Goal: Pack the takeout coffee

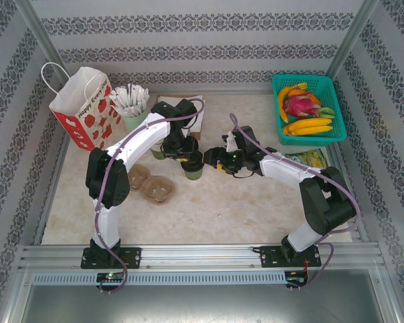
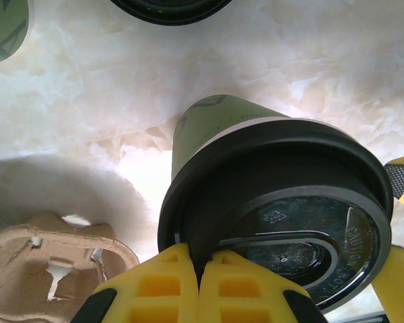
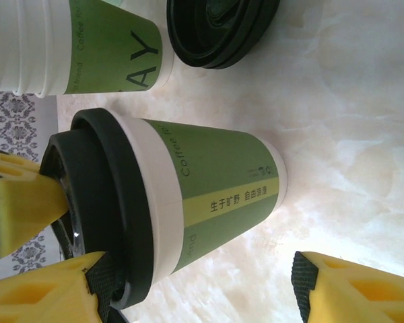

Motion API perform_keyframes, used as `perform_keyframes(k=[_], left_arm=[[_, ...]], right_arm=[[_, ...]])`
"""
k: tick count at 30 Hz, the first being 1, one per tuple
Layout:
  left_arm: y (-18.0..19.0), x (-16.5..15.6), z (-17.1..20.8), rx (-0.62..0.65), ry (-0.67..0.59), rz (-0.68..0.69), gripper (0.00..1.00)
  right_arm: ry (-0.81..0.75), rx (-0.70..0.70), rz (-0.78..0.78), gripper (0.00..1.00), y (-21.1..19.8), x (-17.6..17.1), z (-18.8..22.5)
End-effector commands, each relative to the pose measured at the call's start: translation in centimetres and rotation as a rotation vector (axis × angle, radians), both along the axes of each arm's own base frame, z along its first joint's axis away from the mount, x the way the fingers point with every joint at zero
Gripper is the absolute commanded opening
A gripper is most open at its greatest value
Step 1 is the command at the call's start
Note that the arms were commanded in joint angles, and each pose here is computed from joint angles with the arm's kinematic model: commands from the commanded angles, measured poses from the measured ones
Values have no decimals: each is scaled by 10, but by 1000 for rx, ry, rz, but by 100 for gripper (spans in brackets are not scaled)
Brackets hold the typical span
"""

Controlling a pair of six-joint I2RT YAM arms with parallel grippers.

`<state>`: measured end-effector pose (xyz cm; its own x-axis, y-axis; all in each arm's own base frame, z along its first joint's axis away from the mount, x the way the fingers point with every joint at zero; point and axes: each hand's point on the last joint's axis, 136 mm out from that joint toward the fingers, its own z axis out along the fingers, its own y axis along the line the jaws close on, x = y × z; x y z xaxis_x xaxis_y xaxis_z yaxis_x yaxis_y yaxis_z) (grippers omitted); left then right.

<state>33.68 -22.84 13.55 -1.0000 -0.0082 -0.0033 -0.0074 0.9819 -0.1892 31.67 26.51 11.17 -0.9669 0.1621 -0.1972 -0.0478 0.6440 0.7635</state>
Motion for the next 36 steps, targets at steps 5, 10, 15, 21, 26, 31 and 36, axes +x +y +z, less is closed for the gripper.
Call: perform_keyframes(k=[5, 10, 15, 21, 26, 31, 36], left_arm=[[5, -3, -37, 48, 77, -19, 0], [5, -4, -48, 56, 100, -29, 0], [4, -18, -76, 57, 192, -39, 0], [18, -34, -97, 117, 265, -61, 0], [25, -42, -104, 144, 292, -82, 2], [17, -35, -85, 112, 255, -129, 0], [8, -29, -43, 68, 150, -264, 0]], right_arm=[[34, -52, -63, 68, -2, 7, -12], [134, -136, -85, 61, -11, -2, -46], [294, -265, -146, 59, -39, -35, -103], [401, -397, -134, 59, -65, -75, -142], [416, -458, -113, 60, -76, -89, -148], [266, -227, -73, 63, -35, -52, -85], [77, -19, -48, 71, -15, -11, 2]])
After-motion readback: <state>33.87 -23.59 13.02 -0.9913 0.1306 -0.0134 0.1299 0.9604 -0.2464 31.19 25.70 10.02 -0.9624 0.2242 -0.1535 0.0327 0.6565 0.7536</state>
